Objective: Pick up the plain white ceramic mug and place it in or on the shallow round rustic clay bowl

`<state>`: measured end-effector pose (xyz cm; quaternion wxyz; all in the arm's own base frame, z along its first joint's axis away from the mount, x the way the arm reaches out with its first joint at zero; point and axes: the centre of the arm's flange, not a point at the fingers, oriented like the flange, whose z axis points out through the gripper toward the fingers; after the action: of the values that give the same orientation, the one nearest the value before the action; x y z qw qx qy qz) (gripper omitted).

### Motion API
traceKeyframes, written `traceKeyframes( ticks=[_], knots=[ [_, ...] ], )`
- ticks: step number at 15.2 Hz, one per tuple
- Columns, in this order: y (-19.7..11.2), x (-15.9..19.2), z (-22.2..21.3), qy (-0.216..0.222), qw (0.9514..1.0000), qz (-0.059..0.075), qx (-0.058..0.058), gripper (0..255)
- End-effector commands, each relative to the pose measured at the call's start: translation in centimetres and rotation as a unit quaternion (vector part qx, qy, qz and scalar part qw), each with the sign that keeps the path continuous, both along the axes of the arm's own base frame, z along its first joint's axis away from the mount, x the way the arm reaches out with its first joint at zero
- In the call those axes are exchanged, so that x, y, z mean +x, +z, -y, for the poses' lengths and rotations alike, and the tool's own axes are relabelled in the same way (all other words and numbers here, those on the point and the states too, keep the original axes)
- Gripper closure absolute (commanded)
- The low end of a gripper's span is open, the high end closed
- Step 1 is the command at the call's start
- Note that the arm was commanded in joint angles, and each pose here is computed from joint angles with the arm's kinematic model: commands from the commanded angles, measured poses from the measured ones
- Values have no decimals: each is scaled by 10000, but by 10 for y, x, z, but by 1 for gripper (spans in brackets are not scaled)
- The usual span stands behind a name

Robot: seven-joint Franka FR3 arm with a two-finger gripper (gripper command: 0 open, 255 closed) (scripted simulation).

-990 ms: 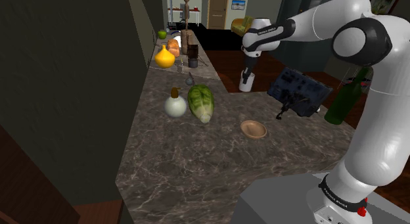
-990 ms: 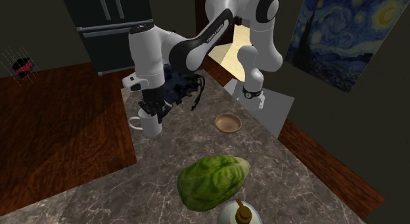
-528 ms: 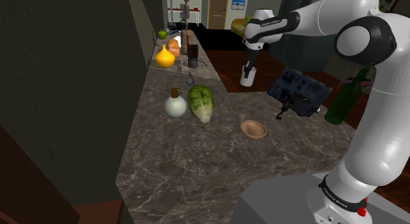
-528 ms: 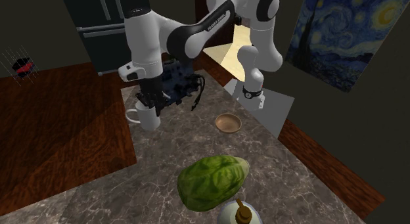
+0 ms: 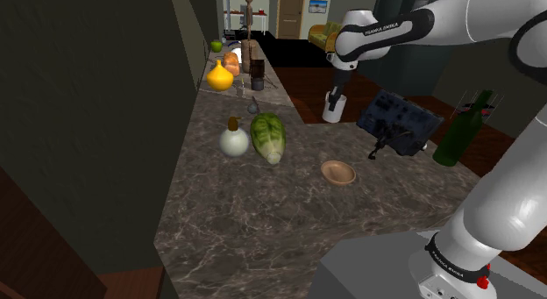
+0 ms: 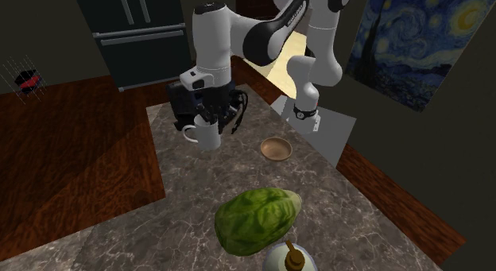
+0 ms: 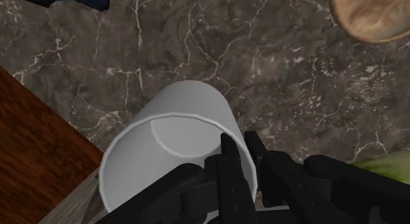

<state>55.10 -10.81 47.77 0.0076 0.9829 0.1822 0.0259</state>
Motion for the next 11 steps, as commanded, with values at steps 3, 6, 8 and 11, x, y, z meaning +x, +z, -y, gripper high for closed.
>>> traceKeyframes(
  ticks=[3, 6, 8, 11],
  knots=[
    [3, -37, -36, -4, 10000, 5, -2, 255],
    [6, -65, -63, -4, 10000, 5, -2, 255],
    [8, -84, -81, -4, 10000, 5, -2, 255],
    [11, -112, -109, -4, 10000, 5, -2, 255]
  ],
)
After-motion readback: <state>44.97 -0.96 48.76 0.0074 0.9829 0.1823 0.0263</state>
